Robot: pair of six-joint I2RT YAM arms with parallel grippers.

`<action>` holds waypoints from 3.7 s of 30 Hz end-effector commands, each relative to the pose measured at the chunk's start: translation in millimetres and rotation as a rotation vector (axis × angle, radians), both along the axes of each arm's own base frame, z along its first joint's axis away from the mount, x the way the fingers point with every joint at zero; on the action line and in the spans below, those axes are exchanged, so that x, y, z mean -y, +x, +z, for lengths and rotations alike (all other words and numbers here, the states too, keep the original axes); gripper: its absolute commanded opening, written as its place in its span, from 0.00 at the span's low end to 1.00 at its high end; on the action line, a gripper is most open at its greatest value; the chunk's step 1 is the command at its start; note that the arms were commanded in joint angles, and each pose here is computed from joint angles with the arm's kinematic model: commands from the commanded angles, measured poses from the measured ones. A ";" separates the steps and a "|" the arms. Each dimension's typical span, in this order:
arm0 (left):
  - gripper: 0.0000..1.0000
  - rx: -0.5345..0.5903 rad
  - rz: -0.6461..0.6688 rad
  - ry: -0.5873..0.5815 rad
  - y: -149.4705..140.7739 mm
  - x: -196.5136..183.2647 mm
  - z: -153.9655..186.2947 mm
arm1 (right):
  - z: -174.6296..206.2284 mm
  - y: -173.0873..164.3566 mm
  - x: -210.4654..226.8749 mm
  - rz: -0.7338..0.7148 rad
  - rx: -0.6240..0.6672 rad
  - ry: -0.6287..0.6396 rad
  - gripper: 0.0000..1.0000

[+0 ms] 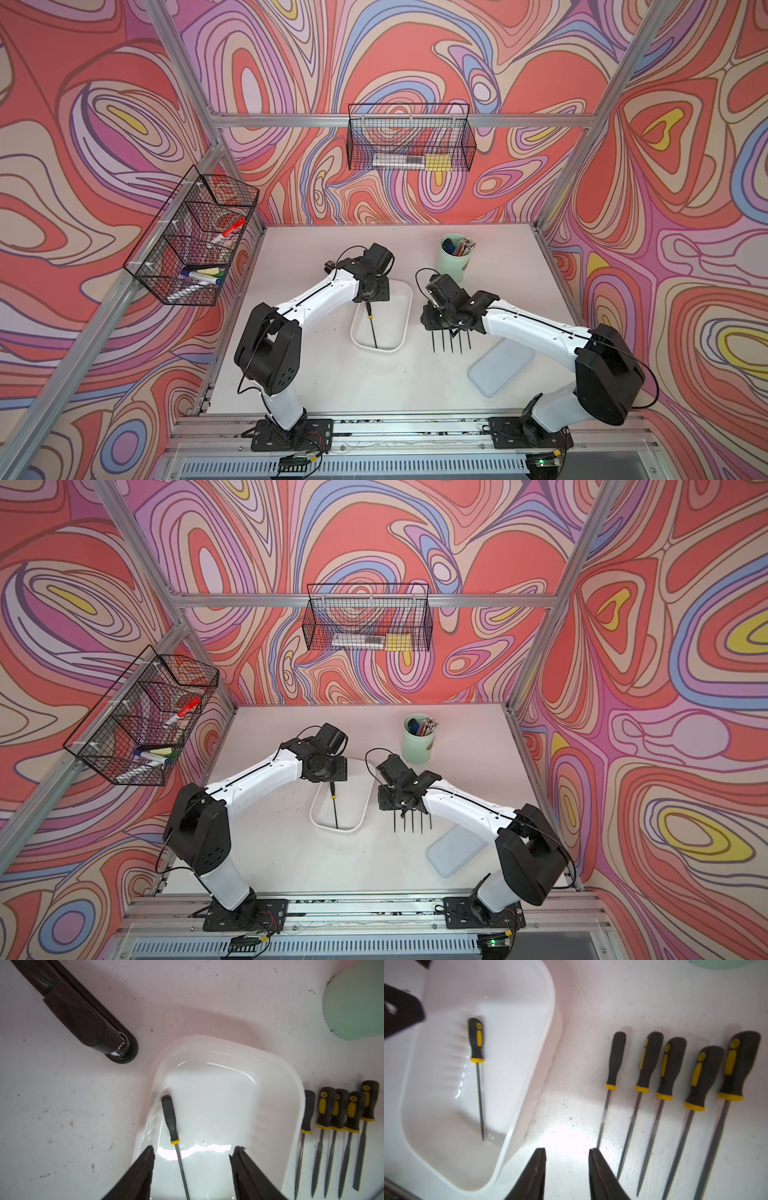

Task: Take the file tool out of the storage box
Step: Place the file tool at the center of the board, then pick up the file tool from the storage box.

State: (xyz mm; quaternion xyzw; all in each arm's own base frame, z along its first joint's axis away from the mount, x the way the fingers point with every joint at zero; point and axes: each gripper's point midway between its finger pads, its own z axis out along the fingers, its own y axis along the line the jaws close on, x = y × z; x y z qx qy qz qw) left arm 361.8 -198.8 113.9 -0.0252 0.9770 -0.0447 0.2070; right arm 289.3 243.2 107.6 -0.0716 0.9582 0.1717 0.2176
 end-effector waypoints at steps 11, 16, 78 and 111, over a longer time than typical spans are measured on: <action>0.49 -0.040 0.034 0.136 2.5 -7.8 -38.6 | 5.1 3.9 -23.8 0.162 0.020 0.290 0.38; 0.47 -0.079 0.043 0.169 0.1 -11.0 -51.3 | -2.2 10.1 -27.3 0.155 0.013 0.299 0.38; 0.08 0.140 -0.101 -0.566 42.1 87.7 47.7 | 30.3 1.9 -61.8 0.240 0.003 0.568 0.34; 0.07 0.157 -0.120 -0.635 38.5 87.6 64.7 | 17.7 4.8 -60.4 0.224 -0.012 0.540 0.16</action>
